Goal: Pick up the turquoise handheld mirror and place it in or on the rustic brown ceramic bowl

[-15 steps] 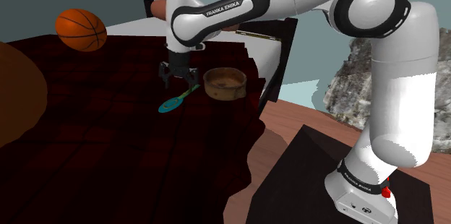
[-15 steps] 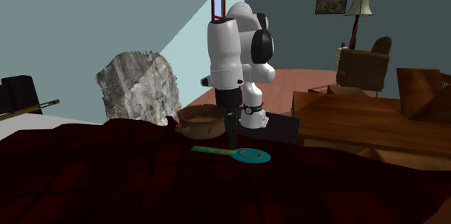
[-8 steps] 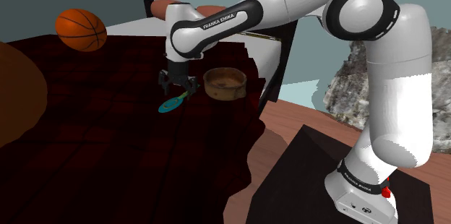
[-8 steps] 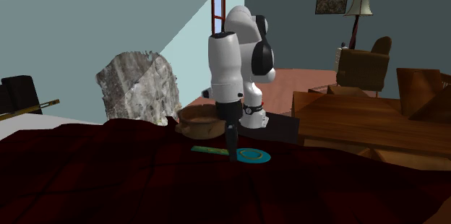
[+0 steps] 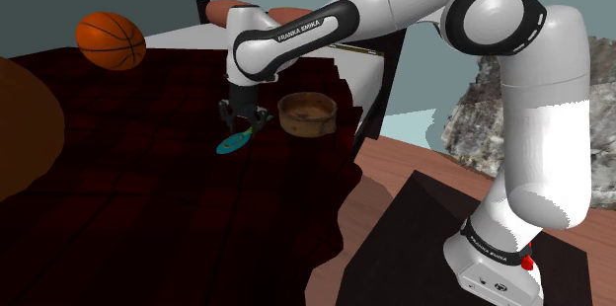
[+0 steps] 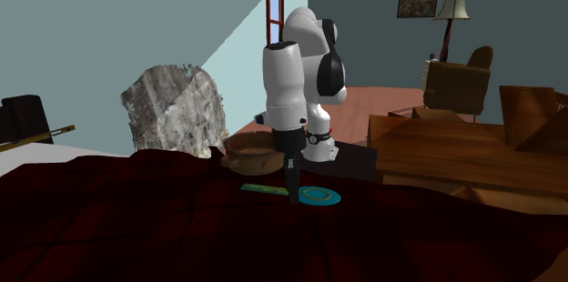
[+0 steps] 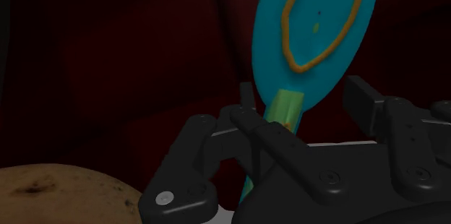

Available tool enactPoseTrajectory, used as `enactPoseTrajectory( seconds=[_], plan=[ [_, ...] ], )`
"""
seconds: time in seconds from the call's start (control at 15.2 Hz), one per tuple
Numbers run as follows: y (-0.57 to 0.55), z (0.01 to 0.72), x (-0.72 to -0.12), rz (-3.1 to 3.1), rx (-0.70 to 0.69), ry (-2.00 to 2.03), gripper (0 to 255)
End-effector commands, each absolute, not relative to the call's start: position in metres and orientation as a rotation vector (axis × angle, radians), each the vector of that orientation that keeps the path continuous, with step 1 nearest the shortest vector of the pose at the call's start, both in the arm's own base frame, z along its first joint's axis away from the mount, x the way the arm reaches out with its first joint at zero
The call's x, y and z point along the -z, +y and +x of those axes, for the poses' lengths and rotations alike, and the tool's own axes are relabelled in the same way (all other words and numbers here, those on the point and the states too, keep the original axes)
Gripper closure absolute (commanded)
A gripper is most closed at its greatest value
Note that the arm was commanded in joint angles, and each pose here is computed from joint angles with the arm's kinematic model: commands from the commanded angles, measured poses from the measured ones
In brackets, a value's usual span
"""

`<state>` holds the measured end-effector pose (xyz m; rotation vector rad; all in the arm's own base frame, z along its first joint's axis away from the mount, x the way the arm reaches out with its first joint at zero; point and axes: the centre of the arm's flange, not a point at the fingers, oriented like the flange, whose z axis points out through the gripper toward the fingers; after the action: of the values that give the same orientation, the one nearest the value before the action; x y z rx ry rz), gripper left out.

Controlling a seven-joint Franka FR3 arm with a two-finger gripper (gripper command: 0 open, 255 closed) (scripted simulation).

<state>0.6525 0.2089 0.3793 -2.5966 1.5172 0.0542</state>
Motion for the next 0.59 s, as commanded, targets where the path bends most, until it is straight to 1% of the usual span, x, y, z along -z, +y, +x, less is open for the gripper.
enactPoseTrajectory(
  seconds=[0.0,0.53],
  plan=[
    [0.2089,0.6525,-0.3793,-2.597,-0.054,1.517,255],
    [0.2089,0.6525,-0.3793,-2.597,-0.054,1.517,255]
  ],
)
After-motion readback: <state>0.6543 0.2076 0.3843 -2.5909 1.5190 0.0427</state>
